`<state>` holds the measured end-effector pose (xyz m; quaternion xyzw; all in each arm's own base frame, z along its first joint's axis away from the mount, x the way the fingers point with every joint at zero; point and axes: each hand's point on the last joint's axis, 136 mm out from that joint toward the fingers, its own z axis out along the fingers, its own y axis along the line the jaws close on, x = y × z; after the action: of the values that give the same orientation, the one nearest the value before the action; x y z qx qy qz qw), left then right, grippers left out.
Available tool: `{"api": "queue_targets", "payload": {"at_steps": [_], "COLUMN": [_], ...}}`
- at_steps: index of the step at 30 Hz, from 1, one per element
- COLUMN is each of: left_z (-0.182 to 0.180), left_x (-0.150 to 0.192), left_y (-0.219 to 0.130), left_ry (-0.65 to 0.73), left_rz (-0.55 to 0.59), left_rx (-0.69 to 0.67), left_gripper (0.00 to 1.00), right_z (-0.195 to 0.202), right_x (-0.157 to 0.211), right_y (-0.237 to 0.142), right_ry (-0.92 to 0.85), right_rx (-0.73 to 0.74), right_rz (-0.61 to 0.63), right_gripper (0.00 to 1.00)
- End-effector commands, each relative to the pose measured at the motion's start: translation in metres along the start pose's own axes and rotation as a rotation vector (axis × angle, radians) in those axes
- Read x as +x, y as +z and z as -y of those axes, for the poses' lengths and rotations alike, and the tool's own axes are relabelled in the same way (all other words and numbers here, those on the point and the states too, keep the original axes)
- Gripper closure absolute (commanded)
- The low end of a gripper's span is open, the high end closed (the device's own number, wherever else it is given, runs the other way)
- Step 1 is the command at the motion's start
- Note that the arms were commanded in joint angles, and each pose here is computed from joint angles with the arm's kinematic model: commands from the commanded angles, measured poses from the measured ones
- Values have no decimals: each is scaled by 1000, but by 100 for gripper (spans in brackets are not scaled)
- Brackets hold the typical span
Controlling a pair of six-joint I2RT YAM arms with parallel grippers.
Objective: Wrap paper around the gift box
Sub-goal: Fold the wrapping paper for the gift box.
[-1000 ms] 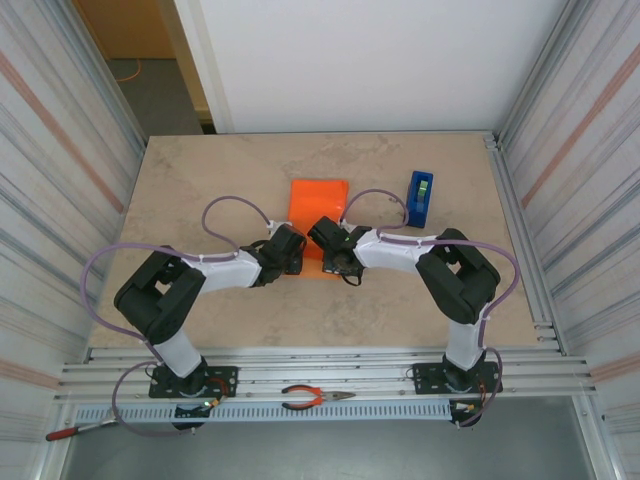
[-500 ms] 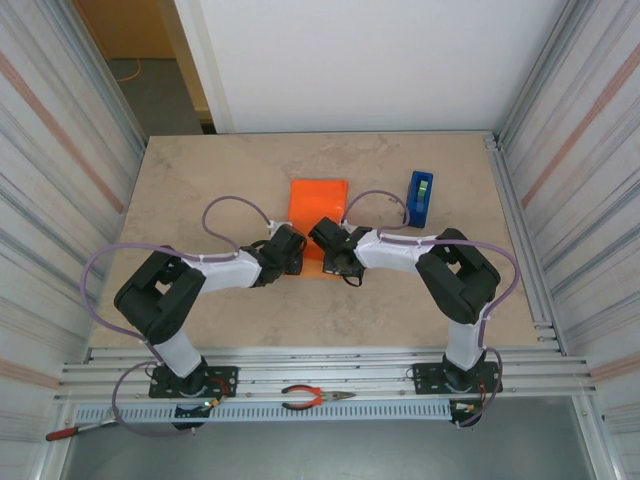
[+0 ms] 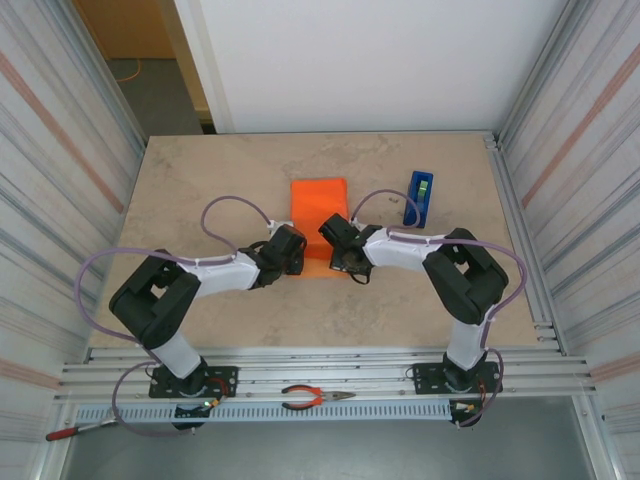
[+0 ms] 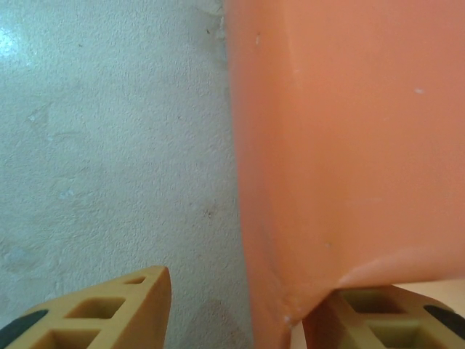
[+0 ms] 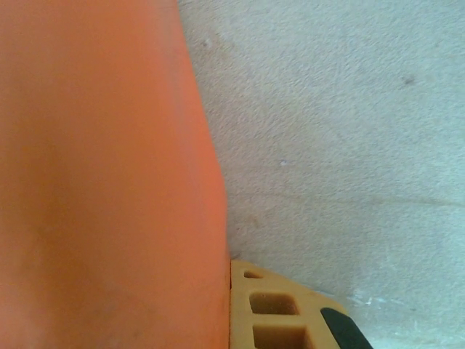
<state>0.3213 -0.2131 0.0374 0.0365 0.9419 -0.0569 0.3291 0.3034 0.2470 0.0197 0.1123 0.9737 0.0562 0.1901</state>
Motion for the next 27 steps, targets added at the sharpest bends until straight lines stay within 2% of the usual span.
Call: {"api": "queue_targets", "payload": {"at_steps": [1,3,8,17,27], "left_z": [5,5,5,3,9], "left_x": [-5,-3,1,6,-13], "left_y": [-1,3,7,9,-14], "left_ry": [11,16,29,35,42], "left_rz": [17,8,-4,-15,40], "left_rx": [12,8,3,-4,38], "left_gripper": [50,50,50,50,50], "right_z": [2,3,5,-7,-1], "right_x": [2,3,6,-10,-18], "right_y": [-7,-11,-21,-18,4], "right_ry": [-23,-19,-21,-34,-15], "right_rx": [-20,-33,-50,-48,18], "right_rz": [-3,2,14,25,15], "right_gripper": [80,66,46,34,35]}}
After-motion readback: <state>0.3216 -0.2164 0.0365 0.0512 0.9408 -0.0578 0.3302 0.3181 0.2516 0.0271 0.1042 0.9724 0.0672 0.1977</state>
